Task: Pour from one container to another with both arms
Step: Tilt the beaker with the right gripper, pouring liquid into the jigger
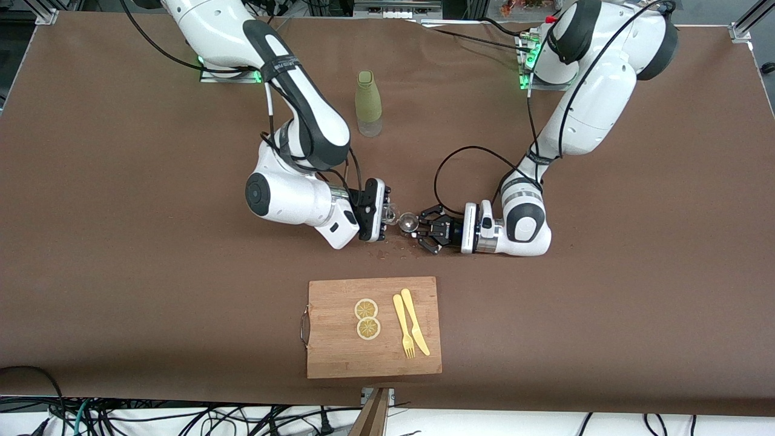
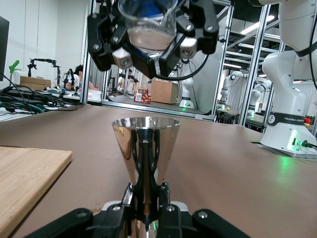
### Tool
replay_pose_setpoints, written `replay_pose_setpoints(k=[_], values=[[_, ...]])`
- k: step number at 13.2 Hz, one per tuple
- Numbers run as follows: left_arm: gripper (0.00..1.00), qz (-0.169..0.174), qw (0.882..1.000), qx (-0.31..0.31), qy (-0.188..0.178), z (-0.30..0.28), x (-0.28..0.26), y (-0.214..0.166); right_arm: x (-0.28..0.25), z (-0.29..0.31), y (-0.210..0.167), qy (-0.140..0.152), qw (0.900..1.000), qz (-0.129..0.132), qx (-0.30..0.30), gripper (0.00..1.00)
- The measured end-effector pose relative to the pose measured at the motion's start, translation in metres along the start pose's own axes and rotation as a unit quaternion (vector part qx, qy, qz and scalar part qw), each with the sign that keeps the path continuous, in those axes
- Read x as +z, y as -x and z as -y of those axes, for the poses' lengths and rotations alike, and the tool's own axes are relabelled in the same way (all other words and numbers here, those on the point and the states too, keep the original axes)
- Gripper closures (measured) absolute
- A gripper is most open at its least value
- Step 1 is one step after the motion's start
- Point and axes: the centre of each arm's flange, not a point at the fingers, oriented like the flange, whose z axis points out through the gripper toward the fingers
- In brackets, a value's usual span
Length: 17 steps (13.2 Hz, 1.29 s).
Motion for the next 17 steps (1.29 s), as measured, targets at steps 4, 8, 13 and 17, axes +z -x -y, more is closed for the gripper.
replay_pose_setpoints(k=[4,8,13,17], values=[[0.79,0.001,1.000,-0.001,0.000,-0.003,0.009,0.000,0.005,0.005,-0.002,0.006,0.999,0.028,-0.022,0.88],[0.79,0.002,1.000,-0.001,-0.001,-0.002,0.009,0.000,0.005,0.004,0.000,0.013,0.998,0.050,-0.038,0.88],[0.79,0.002,1.000,-0.001,-0.001,-0.003,0.010,0.001,0.009,0.006,0.001,0.019,0.996,0.073,-0.051,0.88],[0.79,0.002,1.000,0.000,-0.001,-0.003,0.010,0.001,0.014,0.011,-0.001,0.027,0.993,0.100,-0.051,0.88]])
